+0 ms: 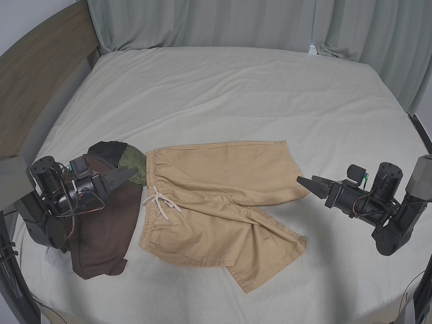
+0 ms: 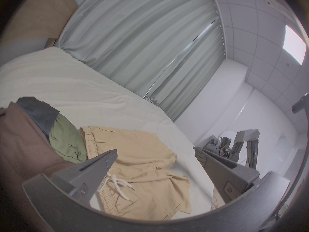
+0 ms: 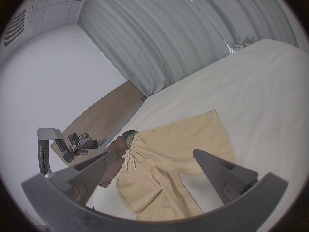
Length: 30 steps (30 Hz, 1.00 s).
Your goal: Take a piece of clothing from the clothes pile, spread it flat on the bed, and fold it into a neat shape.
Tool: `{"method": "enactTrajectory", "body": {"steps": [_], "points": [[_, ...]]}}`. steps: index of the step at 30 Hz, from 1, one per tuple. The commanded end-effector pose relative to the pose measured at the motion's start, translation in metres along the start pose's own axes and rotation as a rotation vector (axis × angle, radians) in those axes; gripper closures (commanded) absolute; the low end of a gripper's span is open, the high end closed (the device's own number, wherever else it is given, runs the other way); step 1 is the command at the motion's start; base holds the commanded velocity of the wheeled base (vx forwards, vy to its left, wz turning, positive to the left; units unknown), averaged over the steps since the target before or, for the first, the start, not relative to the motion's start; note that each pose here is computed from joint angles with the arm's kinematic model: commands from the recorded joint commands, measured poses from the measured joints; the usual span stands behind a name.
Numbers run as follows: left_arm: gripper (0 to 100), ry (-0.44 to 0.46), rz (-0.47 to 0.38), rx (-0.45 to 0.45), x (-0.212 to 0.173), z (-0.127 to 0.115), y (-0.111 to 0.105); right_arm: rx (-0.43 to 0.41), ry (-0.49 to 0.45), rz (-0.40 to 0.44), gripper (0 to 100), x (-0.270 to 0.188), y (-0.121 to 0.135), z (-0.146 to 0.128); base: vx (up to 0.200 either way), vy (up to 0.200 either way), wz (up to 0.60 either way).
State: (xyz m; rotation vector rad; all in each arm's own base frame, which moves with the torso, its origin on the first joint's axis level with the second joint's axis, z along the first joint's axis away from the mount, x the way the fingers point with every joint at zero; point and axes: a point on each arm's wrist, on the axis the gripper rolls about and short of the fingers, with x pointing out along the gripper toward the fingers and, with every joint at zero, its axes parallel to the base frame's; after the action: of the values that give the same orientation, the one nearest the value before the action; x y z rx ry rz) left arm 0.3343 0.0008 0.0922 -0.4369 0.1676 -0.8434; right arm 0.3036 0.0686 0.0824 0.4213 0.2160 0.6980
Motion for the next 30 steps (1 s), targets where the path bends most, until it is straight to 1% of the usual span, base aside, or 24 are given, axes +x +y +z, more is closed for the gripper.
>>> {"method": "enactTrajectory", "body": {"steps": [1, 4, 9, 14, 17, 22, 26, 30], "points": [[0, -0.001, 0.017, 0.029, -0.016, 0.003, -0.008, 0.009, 0.019, -0.005, 0, -0.005, 0.002, -0.005, 0.000, 0.000, 0.00], [0, -0.003, 0.031, 0.049, -0.023, 0.004, -0.009, 0.013, 0.030, -0.010, 0, -0.008, 0.002, -0.007, 0.000, 0.000, 0.00], [0, 0.044, 0.038, 0.067, -0.028, -0.013, -0.015, 0.022, 0.044, -0.017, 0, -0.011, 0.003, -0.011, 0.000, 0.000, 0.00], [0, 0.098, 0.013, 0.097, -0.022, -0.031, -0.020, 0.029, 0.056, -0.024, 0, -0.012, 0.002, -0.014, 0.000, 0.000, 0.00], [0, 0.119, 0.001, 0.092, -0.017, -0.039, -0.019, 0.038, 0.073, -0.031, 0, -0.015, 0.002, -0.018, 0.000, 0.000, 0.00], [0, 0.136, 0.005, 0.075, -0.015, -0.047, -0.012, 0.068, 0.114, -0.057, 0, -0.019, -0.003, -0.029, 0.000, 0.000, 0.00], [0, 0.144, -0.015, 0.071, -0.015, -0.048, -0.012, 0.087, 0.140, -0.070, 0, -0.021, -0.005, -0.037, 0.000, 0.000, 0.00], [0, 0.147, -0.012, 0.065, -0.016, -0.049, -0.012, 0.115, 0.177, -0.096, 0, -0.023, -0.010, -0.048, 0.000, 0.000, 0.00]]}}
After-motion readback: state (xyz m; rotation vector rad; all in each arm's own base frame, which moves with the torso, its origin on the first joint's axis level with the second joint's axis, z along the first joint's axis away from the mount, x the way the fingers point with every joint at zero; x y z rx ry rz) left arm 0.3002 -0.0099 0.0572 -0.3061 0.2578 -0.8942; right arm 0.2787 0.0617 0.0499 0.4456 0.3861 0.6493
